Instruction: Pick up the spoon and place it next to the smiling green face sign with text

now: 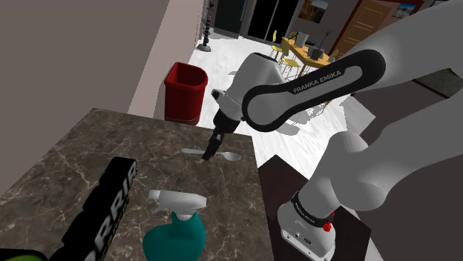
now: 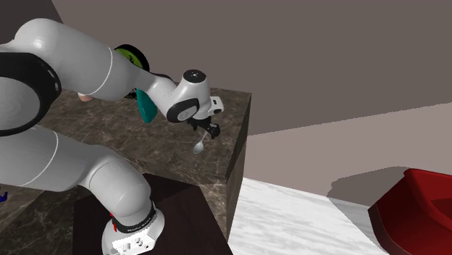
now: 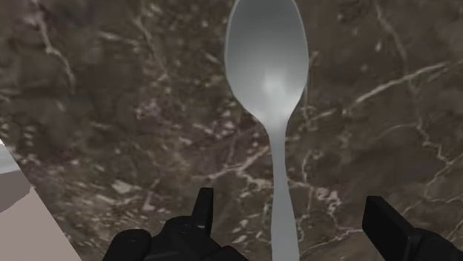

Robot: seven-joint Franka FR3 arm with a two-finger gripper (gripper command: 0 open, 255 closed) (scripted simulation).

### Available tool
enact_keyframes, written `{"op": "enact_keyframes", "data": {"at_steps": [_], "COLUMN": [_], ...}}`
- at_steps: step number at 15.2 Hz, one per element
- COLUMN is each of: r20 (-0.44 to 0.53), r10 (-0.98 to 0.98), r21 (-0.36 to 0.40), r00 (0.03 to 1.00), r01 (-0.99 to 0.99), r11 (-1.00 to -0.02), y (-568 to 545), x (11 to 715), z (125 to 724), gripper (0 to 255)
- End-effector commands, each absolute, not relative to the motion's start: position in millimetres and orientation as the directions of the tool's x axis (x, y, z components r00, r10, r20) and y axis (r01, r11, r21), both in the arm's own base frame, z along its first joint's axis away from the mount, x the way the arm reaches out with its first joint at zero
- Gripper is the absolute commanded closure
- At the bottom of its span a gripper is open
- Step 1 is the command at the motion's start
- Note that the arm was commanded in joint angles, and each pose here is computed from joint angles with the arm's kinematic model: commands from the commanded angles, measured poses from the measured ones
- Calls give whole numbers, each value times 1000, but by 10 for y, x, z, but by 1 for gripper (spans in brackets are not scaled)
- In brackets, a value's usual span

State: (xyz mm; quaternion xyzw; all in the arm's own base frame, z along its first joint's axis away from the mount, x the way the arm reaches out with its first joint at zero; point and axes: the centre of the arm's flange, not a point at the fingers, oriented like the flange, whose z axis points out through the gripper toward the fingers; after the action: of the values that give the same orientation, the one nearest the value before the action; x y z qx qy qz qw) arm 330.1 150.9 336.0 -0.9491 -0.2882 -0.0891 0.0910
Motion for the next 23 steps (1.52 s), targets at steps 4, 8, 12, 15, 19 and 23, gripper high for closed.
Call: {"op": "enact_keyframes", "data": {"at_steps": [4, 8, 12, 15, 19, 23], "r20": [222, 222, 222, 222, 222, 222], "r10": [531, 531, 531, 531, 531, 531], "r21": [-121, -121, -121, -121, -121, -121], "r00": [818, 818, 818, 818, 818, 818], "r01": [563, 563, 563, 563, 563, 563], "r11": [-817, -817, -817, -817, -817, -817], "y": [1520, 1520, 1520, 1520, 1520, 1520], "x": [3296, 3296, 3296, 3296, 3296, 3296], "z": [3330, 3331, 3331, 3331, 3436, 3647], "gripper": [0, 255, 255, 255, 255, 255]}}
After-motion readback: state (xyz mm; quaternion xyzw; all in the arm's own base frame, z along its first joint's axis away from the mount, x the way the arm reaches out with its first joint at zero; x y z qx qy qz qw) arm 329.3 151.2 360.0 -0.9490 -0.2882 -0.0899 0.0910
